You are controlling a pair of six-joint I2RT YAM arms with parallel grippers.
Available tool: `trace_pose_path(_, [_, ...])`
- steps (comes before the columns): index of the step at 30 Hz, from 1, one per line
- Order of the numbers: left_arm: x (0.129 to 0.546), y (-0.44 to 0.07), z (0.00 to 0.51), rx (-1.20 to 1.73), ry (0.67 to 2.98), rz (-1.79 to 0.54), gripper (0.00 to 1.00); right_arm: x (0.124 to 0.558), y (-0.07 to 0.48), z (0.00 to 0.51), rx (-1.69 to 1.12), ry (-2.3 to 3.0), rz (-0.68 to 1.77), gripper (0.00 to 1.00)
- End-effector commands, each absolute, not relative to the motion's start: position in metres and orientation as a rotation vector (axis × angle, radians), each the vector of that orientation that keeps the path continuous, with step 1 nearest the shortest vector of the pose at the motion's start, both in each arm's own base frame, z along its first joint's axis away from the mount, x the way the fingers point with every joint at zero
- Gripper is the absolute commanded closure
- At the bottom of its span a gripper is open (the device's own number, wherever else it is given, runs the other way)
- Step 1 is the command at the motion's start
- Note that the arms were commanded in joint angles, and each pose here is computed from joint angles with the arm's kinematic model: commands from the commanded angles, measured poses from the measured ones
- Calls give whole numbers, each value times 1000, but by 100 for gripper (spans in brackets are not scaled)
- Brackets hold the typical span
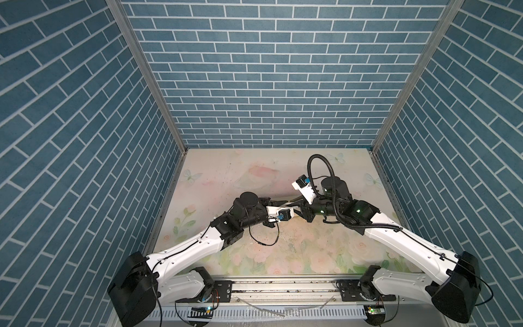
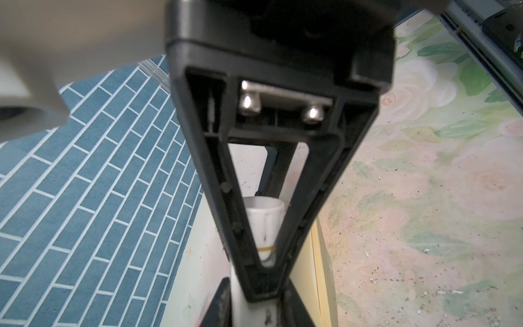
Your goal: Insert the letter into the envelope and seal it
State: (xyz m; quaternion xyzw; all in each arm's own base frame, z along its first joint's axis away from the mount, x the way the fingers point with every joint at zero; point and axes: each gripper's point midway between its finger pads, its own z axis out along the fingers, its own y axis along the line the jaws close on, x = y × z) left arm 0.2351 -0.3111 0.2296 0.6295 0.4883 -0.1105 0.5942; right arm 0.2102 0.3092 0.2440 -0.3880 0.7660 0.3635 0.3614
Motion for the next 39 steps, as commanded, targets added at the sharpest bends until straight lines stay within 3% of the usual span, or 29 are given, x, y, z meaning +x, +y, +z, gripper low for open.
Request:
trace_pose_path(1, [233,-314,233,1426,1123,-291,100,208,317,281,-981,1849,1010,98])
trace_pose_path(3, [232,-314,233,1423,1126,-294,81,205,317,282,-993,1838,1025,100])
trace_pose_path(6, [233,-313,232,1430,1133,-287,65,202,318,282,-1006,1838,1037,100])
trace_pose_path(10, [234,-311,231,1435,1138,-265,61,200,317,277,-1019,1858,1038,100])
trace_pose_path(12, [235,-310,230,1436,1140,-259,64,198,318,275,-1026,1863,1044,100])
trace_pose_path(18, [235,-310,227,1443,1146,-260,86,199,318,276,-1023,1860,1034,99])
trace_pose_path(20, [234,-310,228,1433,1149,-273,99,200,317,279,-1016,1844,1028,86])
trace_pose_path(26, [230,-312,235,1331,1155,-375,100,203,309,291,-987,1747,976,36])
trace_pose_path(28, [228,-312,237,1302,1171,-428,100,200,304,297,-975,1686,965,29])
trace_pose_path(32, [224,-311,244,1241,1187,-549,100,194,296,300,-956,1572,962,27])
trace_pose_path(39, [221,-310,256,1151,1185,-712,100,187,294,297,-943,1490,986,32])
